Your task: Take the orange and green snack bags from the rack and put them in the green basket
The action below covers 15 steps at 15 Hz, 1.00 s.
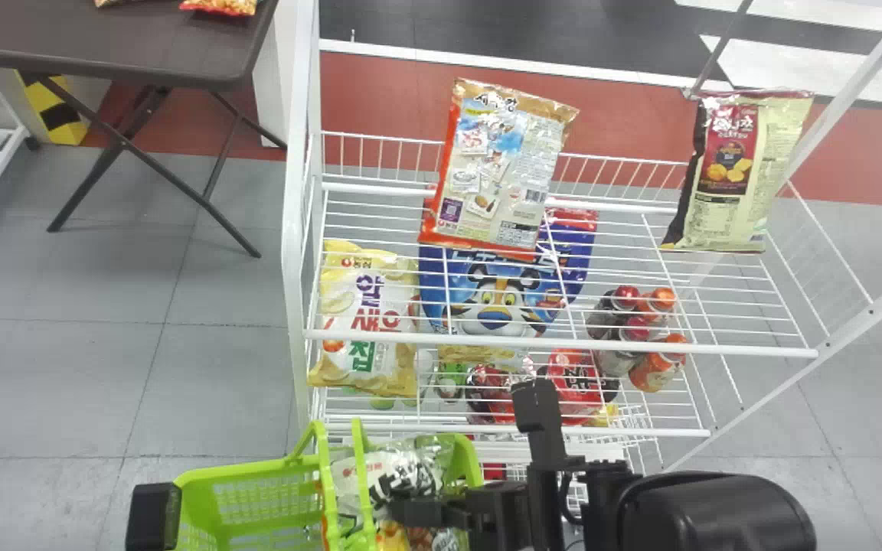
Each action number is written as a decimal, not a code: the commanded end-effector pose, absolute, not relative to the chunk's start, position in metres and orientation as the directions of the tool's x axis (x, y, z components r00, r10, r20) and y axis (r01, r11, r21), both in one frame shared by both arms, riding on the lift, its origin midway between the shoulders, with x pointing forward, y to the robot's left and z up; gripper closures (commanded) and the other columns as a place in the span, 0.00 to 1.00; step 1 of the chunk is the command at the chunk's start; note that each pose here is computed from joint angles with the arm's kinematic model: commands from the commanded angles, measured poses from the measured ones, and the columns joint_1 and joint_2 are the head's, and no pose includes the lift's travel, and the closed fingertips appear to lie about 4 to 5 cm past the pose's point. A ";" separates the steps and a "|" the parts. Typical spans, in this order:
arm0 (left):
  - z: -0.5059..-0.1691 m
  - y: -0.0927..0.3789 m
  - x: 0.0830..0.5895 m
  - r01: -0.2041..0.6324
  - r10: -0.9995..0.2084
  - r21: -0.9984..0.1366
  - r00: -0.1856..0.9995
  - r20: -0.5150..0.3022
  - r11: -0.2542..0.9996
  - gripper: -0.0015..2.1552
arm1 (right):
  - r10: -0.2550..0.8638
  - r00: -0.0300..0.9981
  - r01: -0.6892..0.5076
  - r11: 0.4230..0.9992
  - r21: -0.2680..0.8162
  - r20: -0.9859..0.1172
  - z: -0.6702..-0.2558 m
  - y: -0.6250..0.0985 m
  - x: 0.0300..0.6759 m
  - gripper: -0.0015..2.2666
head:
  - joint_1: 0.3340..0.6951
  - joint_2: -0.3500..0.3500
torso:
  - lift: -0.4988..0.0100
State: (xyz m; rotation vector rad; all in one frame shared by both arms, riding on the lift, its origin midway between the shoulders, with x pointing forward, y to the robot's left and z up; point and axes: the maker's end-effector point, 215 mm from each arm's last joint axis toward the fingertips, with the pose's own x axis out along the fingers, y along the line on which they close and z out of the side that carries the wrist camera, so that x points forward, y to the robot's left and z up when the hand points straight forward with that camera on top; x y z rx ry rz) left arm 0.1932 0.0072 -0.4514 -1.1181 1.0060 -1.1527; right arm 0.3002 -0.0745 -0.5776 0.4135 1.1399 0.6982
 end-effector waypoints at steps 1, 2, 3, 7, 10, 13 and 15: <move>-0.451 0.007 0.194 0.165 -0.989 -0.985 0.142 -0.030 0.054 1.00 | 0.666 0.167 -0.265 0.741 0.617 -0.727 -0.593 -0.077 0.279 0.88 | 1.00 0.26 | 0.98; -0.451 0.007 0.194 0.165 -0.990 -0.985 0.140 -0.029 0.053 1.00 | 0.660 0.147 -0.255 0.745 0.616 -0.737 -0.595 -0.078 0.274 0.80 | 1.00 0.26 | 0.98; -0.452 0.007 0.194 0.165 -0.990 -0.985 0.141 -0.031 0.054 1.00 | 0.658 0.145 -0.258 0.746 0.614 -0.739 -0.593 -0.079 0.274 0.54 | 1.00 0.25 | 0.98; -0.452 0.007 0.194 0.165 -0.989 -0.985 0.143 -0.033 0.057 1.00 | 0.586 0.237 -0.307 0.802 0.513 -0.775 -0.558 -0.101 0.284 0.02 | 1.00 0.20 | 0.98; -0.451 0.007 0.194 0.168 -0.989 -0.984 0.141 -0.033 0.057 1.00 | 0.559 0.327 -0.321 0.824 0.467 -0.762 -0.524 -0.118 0.301 0.03 | 1.00 0.15 | 0.98; -0.452 0.007 0.195 0.169 -0.989 -0.984 0.143 -0.035 0.059 1.00 | 0.530 0.514 -0.368 0.846 0.385 -0.674 -0.475 -0.128 0.341 0.03 | 1.00 0.11 | 0.98; -0.452 0.007 0.195 0.170 -0.989 -0.984 0.144 -0.032 0.057 1.00 | 0.497 0.669 -0.395 0.867 0.302 -0.552 -0.428 -0.131 0.375 0.04 | 1.00 0.11 | 0.98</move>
